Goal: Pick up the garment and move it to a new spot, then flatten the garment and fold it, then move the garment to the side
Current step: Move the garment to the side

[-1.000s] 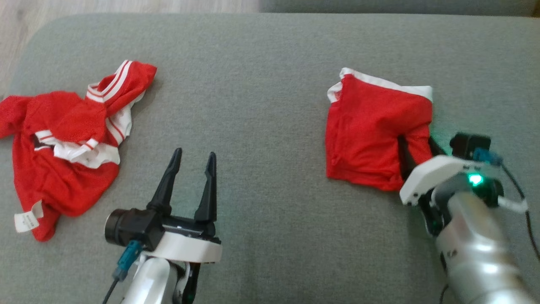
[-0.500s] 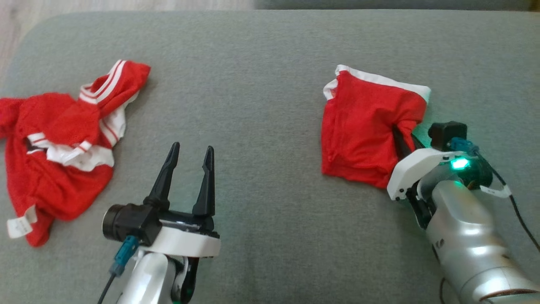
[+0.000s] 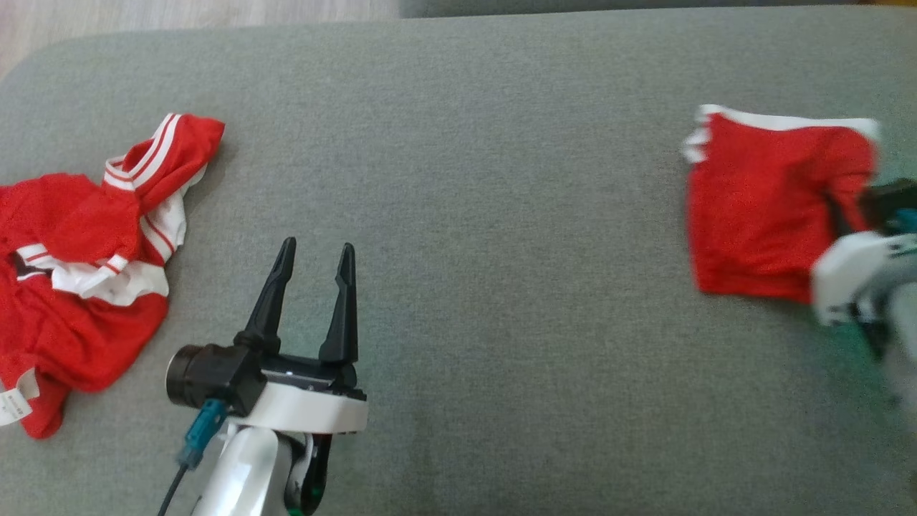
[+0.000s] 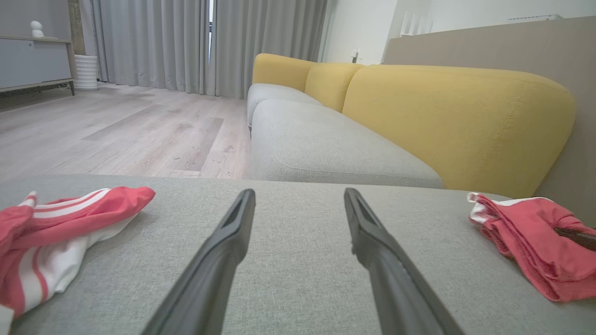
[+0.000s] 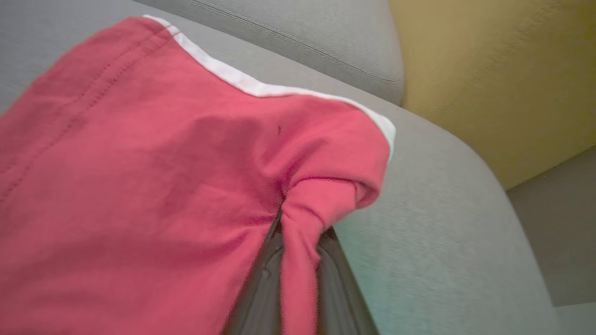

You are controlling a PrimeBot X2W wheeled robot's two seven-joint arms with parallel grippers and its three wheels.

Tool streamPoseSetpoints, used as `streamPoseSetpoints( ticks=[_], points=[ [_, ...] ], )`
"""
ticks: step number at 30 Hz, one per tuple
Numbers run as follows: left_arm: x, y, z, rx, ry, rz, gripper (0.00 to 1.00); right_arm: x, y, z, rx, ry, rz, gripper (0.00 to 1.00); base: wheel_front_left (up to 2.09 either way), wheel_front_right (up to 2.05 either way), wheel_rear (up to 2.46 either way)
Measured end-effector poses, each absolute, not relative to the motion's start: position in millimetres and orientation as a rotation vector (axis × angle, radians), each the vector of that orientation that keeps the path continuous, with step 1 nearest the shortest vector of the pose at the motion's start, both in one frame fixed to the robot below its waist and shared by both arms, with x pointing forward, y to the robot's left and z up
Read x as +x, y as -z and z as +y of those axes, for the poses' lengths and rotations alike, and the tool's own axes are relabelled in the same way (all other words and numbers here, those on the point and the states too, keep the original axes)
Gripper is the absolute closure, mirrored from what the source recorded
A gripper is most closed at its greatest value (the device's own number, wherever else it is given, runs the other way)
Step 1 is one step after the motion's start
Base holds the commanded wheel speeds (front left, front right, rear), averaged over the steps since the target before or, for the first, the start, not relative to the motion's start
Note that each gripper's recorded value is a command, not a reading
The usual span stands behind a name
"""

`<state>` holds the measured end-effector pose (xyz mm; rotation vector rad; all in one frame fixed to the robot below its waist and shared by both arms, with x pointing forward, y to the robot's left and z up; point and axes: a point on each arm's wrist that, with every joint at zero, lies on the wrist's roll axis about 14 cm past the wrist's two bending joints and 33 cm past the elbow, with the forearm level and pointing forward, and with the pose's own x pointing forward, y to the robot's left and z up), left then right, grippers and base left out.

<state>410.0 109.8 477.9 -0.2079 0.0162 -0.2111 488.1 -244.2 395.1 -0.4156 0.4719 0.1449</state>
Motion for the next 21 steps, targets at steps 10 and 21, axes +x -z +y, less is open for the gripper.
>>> streamPoseSetpoints(
  ticks=[10, 21],
  points=[
    [410, -465, 124, -0.206, 0.173, 0.049, 0.0, 490, -392, -314, -0.547, -0.068, 0.554, 1.0, 0.0, 0.0, 0.0],
    [419, -459, 135, -0.201, 0.148, 0.057, 0.0, 514, -412, -353, -0.593, 0.011, 0.533, 1.0, 0.0, 0.0, 0.0]
  ],
)
